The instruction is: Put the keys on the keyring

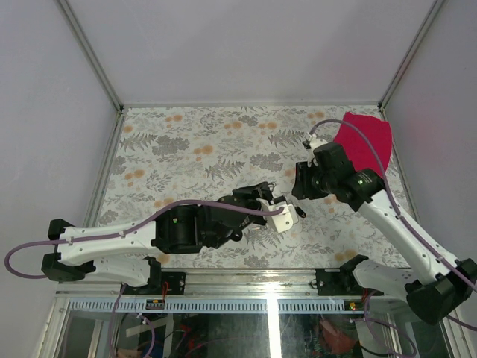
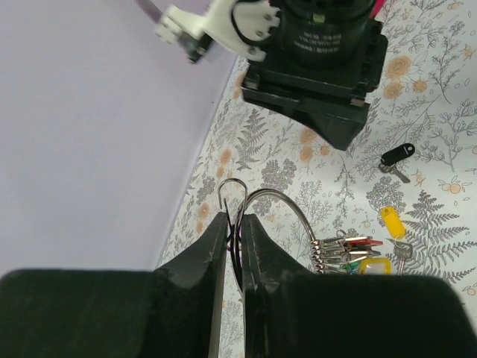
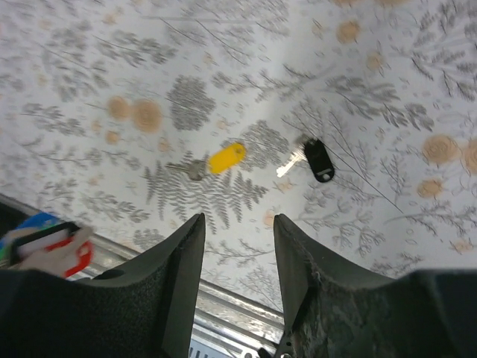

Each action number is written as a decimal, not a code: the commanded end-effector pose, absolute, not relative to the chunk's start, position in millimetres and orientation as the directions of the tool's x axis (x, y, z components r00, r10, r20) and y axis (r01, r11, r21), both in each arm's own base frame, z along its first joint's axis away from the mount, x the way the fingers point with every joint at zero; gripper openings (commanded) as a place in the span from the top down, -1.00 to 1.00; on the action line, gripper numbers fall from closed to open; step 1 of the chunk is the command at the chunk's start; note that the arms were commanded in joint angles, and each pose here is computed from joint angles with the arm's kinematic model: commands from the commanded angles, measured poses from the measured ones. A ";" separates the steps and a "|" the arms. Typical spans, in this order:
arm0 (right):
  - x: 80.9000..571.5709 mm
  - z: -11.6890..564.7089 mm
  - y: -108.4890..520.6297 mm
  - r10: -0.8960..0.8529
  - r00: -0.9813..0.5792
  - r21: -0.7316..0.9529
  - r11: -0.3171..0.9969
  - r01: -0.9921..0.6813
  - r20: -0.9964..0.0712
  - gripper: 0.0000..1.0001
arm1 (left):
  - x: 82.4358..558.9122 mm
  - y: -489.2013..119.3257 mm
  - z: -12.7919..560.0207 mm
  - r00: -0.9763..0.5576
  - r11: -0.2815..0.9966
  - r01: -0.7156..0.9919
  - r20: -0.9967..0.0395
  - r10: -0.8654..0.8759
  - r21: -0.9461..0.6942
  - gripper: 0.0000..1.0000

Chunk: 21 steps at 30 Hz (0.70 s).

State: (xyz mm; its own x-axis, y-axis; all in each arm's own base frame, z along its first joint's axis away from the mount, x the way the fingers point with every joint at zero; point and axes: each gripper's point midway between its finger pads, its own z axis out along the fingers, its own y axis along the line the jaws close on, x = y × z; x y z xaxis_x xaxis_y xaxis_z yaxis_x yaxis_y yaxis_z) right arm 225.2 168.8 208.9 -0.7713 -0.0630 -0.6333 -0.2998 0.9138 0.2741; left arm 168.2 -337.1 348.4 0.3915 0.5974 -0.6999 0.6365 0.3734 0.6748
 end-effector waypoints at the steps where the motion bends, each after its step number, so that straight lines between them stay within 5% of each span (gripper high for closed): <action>1: 233.6 166.7 151.9 -0.071 -0.829 0.245 0.938 -0.245 -0.555 0.03 | 174.0 -333.5 370.8 0.376 0.459 0.615 -0.750 0.544 0.642 1.00; 21: 267.0 55.2 155.0 -0.310 -0.888 0.225 0.890 -0.397 -0.339 -0.04 | 176.3 -330.2 363.0 0.334 0.460 0.617 -0.742 0.581 0.638 1.00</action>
